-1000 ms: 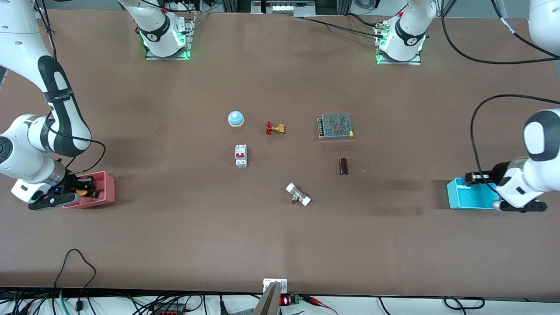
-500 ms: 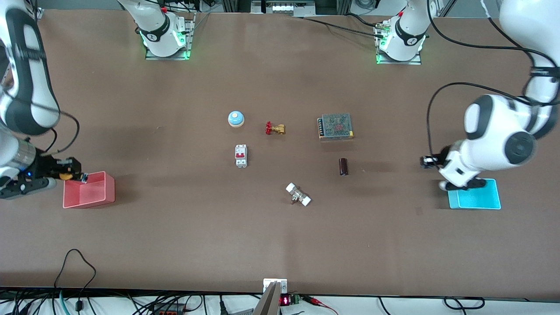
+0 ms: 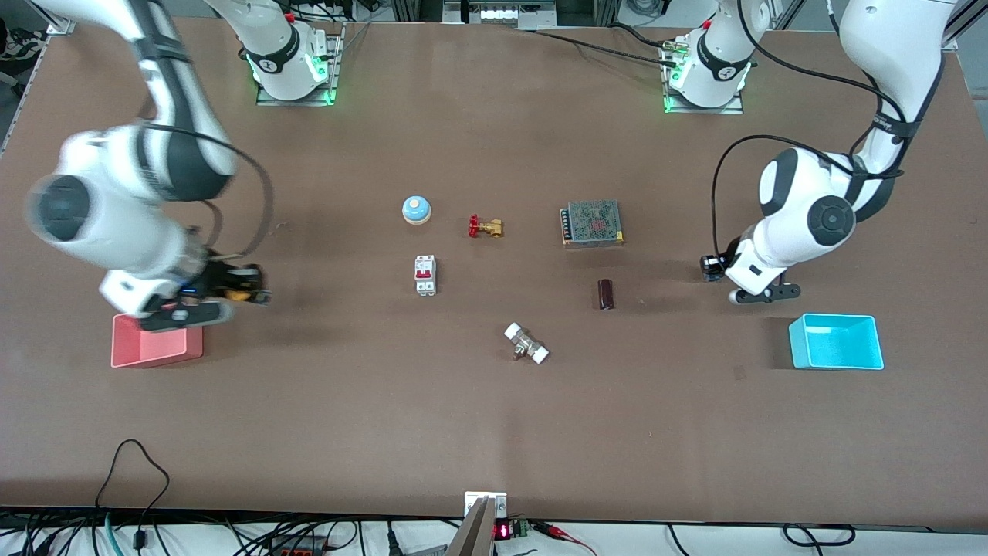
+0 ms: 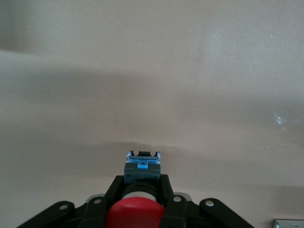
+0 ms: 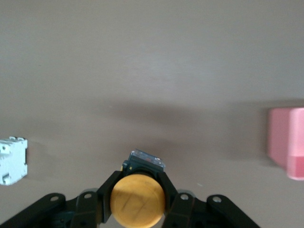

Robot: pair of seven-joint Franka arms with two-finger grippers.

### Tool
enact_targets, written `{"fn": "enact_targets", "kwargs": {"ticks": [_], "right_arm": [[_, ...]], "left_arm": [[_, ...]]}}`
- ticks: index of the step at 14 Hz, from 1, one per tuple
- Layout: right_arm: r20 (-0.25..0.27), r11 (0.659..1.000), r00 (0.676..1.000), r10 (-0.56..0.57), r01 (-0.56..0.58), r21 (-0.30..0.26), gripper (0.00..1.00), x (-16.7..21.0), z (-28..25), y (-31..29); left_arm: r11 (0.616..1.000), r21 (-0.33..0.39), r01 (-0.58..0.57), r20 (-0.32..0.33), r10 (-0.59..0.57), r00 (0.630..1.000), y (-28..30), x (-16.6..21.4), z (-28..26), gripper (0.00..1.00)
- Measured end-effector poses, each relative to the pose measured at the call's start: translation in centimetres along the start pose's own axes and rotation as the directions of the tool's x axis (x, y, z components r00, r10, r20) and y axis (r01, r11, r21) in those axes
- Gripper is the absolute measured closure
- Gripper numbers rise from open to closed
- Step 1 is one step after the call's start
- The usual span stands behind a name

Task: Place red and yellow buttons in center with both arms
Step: 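Carry the yellow button toward the center while the left gripper carries the red button, then set the yellow button down while the left gripper sets the red button down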

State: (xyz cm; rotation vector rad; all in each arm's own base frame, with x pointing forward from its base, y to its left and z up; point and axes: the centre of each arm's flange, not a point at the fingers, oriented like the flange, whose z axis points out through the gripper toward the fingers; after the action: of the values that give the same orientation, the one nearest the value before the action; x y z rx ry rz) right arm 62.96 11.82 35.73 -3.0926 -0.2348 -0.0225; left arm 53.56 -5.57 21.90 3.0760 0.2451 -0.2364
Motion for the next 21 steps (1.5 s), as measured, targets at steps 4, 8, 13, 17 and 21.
{"fn": "enact_targets", "kwargs": {"ticks": [4,8,13,17,21], "right_arm": [[-0.021,1.000,1.000,0.007,-0.007,0.004,0.63,-2.2,7.7,-4.6],[-0.031,0.999,1.000,0.002,-0.003,-0.037,0.63,-3.0,11.1,-8.5],[-0.034,1.000,0.999,-0.003,0.002,-0.030,0.63,-3.1,13.6,-8.9],[-0.038,1.000,0.999,-0.001,-0.001,-0.030,0.43,-3.0,13.6,-8.8],[-0.072,1.000,0.997,0.003,-0.005,-0.025,0.04,-2.1,12.2,-8.8]], "left_arm": [[1.000,0.006,-0.006,0.006,0.006,1.000,1.6,-0.7,0.3,0.65],[1.000,-0.010,-0.011,-0.016,0.011,1.000,2.0,-1.1,1.8,0.63],[1.000,-0.018,-0.010,-0.019,0.009,1.000,1.9,-1.1,2.6,0.30],[1.000,-0.008,-0.010,-0.046,0.010,0.999,2.1,-0.3,-0.3,0.00],[0.999,0.048,-0.023,-0.006,0.024,1.000,2.3,2.1,-10.5,0.00]]}}
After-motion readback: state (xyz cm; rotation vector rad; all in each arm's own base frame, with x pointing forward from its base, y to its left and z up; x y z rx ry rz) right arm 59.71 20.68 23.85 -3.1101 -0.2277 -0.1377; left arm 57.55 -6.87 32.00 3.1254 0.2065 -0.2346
